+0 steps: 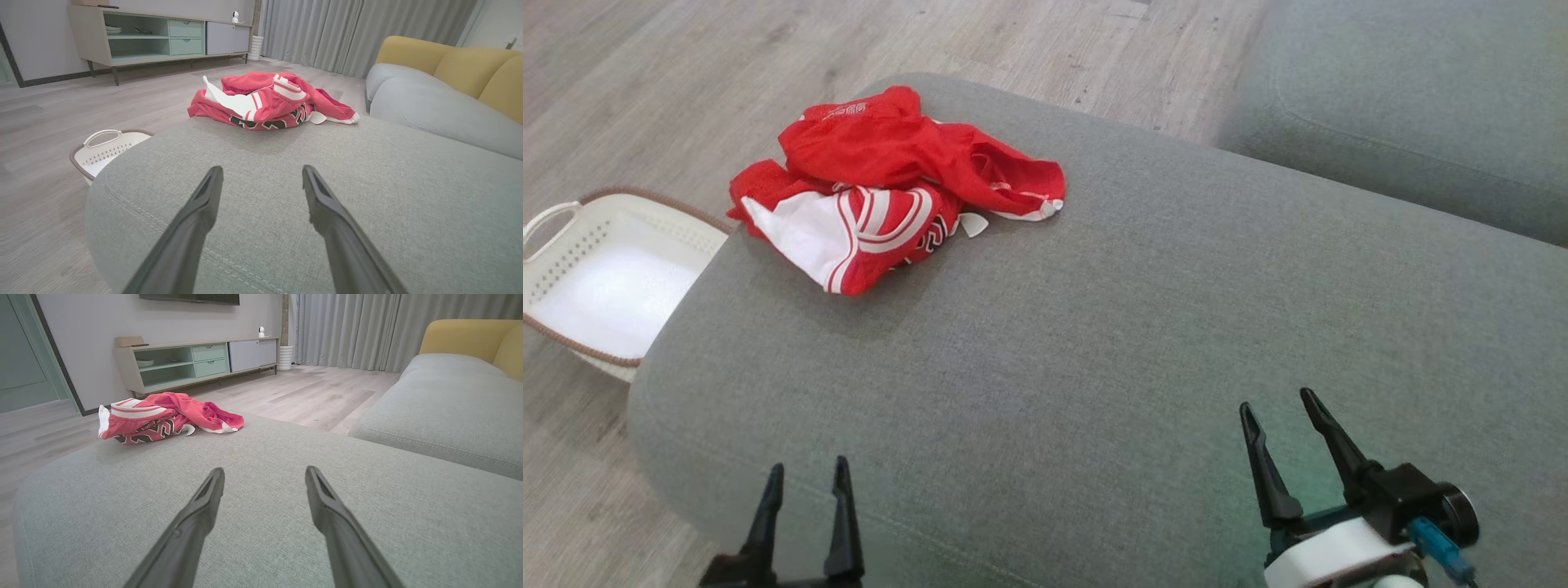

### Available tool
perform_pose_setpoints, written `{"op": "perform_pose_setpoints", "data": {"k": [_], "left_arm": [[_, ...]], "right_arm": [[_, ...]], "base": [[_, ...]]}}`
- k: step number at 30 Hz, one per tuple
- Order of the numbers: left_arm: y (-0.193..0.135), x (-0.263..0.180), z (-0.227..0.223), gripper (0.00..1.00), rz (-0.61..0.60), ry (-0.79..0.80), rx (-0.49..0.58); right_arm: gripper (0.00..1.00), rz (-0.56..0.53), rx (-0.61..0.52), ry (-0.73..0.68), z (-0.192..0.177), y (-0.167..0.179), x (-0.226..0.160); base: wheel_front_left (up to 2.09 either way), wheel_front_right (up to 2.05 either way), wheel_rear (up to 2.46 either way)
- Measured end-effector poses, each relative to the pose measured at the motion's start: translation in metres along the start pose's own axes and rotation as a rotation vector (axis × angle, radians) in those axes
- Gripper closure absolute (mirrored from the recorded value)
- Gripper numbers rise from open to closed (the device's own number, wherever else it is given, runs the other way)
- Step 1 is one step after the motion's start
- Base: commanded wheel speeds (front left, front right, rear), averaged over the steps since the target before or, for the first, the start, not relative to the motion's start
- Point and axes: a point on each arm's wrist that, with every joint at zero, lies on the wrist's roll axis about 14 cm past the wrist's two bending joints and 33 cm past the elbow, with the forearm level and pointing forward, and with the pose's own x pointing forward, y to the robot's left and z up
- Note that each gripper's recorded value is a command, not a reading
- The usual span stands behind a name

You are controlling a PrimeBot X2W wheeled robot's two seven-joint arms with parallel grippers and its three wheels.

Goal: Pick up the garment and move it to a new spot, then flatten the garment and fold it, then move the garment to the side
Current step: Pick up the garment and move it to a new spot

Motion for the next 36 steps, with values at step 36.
{"op": "perform_pose_setpoints", "data": {"k": [36], "left_arm": [[-0.021,0.229,0.071,0.0,-0.162,0.224,0.213]], "right_arm": [[0.0,-0.118,-0.105,0.105,-0.057,-0.088,0.056]], "base": [[0.0,0.0,0.0]]}}
